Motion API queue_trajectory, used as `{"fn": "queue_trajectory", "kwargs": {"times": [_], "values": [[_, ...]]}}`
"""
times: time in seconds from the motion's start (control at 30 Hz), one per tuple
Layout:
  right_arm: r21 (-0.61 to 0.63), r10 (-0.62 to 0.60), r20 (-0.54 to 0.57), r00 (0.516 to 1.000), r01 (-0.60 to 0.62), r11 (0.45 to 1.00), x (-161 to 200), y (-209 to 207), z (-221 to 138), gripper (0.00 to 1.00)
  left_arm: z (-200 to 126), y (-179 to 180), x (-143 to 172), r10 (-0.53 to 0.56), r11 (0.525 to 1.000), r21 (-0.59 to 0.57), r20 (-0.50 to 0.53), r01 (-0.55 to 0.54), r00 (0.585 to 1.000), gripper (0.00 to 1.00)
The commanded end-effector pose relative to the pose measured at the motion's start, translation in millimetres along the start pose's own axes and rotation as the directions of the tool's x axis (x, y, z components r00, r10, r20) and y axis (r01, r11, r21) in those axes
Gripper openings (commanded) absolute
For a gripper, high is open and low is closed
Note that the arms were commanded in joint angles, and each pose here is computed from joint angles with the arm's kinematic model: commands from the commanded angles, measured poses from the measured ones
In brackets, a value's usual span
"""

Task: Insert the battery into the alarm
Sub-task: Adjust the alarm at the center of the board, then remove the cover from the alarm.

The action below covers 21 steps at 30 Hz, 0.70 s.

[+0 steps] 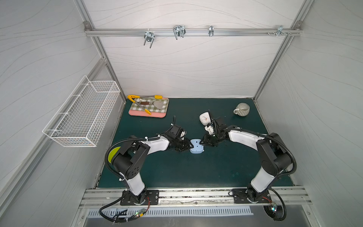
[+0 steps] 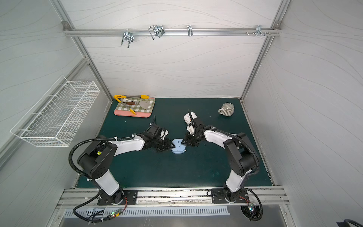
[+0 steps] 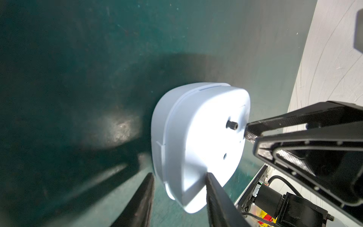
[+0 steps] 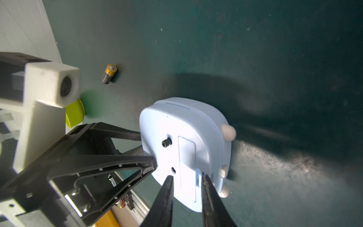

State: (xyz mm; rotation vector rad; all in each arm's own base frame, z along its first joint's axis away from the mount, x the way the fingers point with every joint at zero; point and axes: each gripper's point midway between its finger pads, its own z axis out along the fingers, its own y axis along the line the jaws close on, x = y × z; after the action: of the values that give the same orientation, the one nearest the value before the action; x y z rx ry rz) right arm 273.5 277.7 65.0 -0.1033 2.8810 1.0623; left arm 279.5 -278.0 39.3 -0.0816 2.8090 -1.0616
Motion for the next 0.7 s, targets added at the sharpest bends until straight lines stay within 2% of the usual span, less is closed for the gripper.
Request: {"fn": "queue_trajectory", "kwargs": {"times": [0.0, 0.2, 0.5, 0.67], "values": [[0.017, -0.008, -0.010, 1.000, 0.008, 1.000, -2, 0, 5, 0.30, 3, -2, -7, 0.014, 1.000, -0.009, 0.007, -0.014, 1.000, 0.44], [0.010, -0.010, -0.024, 1.000, 0.011, 1.000, -1, 1, 9, 0.30, 3, -2, -7, 0.014, 1.000, -0.014, 0.005, -0.014, 1.000, 0.43], [-0.165, -0.072, -0.012, 0.997, 0.069, 0.984, -1, 38, 1, 0.27, 5, 10, -4, -0.029, 0.997, -0.069, -0.014, 0.028, 0.999, 0.38], [-0.193, -0.096, 0.018, 0.995, 0.098, 0.976, -2, 46, -6, 0.25, 7, 12, -3, -0.040, 0.996, -0.078, -0.024, 0.038, 0.999, 0.37]]}}
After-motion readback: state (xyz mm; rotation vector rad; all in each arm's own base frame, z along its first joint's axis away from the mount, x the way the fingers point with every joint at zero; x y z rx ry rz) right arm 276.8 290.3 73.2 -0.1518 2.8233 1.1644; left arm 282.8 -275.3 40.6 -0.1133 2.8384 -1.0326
